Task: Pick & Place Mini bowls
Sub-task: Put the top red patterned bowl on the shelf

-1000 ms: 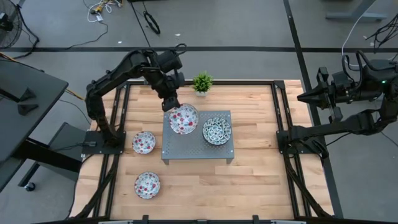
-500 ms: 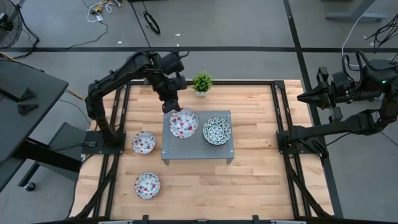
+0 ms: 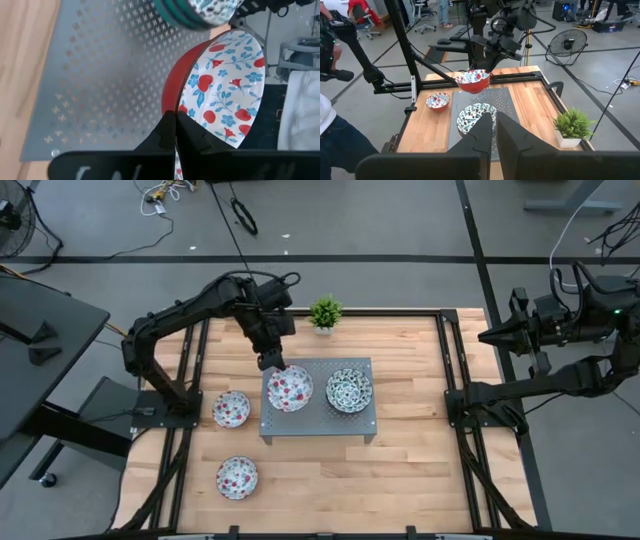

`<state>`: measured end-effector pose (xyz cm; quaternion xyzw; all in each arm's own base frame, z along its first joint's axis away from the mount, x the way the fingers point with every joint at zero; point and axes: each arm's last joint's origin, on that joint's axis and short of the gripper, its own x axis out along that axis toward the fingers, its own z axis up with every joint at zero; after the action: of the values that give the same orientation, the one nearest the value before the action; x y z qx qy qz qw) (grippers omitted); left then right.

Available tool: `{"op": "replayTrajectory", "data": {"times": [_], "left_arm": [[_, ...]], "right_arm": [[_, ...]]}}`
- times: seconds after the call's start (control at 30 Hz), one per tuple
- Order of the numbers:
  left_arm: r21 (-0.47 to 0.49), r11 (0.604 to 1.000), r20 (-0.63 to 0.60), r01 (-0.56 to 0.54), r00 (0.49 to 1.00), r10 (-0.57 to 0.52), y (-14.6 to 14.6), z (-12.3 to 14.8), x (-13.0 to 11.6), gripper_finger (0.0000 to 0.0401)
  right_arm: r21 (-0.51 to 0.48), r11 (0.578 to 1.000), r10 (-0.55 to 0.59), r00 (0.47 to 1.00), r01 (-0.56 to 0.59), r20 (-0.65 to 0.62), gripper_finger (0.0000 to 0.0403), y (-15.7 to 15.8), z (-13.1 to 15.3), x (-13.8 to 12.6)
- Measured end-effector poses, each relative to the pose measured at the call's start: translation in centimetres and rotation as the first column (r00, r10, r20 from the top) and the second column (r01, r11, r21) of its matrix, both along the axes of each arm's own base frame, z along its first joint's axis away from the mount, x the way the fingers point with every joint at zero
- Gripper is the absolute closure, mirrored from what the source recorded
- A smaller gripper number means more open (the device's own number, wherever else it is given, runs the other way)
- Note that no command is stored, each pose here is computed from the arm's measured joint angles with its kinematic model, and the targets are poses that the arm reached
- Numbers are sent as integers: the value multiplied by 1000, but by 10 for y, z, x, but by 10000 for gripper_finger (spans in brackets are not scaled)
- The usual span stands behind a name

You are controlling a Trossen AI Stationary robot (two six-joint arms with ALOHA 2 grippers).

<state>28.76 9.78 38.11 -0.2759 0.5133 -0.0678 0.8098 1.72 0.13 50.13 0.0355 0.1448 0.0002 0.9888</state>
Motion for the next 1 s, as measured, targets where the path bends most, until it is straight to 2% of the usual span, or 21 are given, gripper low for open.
{"op": "replayTrajectory", "data": {"times": [0.13,0.27,0.53,1.0], "left_arm": [[-23,1000,-49,-2,999,1,0,-11,0,400],[-55,998,-43,5,999,-8,2,-12,2,400],[-70,997,-114,15,993,-23,8,-28,10,400],[-39,998,-163,51,985,-57,19,-45,18,400]], "right_arm": [[0,1000,0,1000,0,0,373,0,0,0],[0,1000,0,1000,0,0,373,0,0,0],[0,1000,0,1000,0,0,373,0,0,0],[0,1000,1,1000,-1,0,373,0,0,0]]}}
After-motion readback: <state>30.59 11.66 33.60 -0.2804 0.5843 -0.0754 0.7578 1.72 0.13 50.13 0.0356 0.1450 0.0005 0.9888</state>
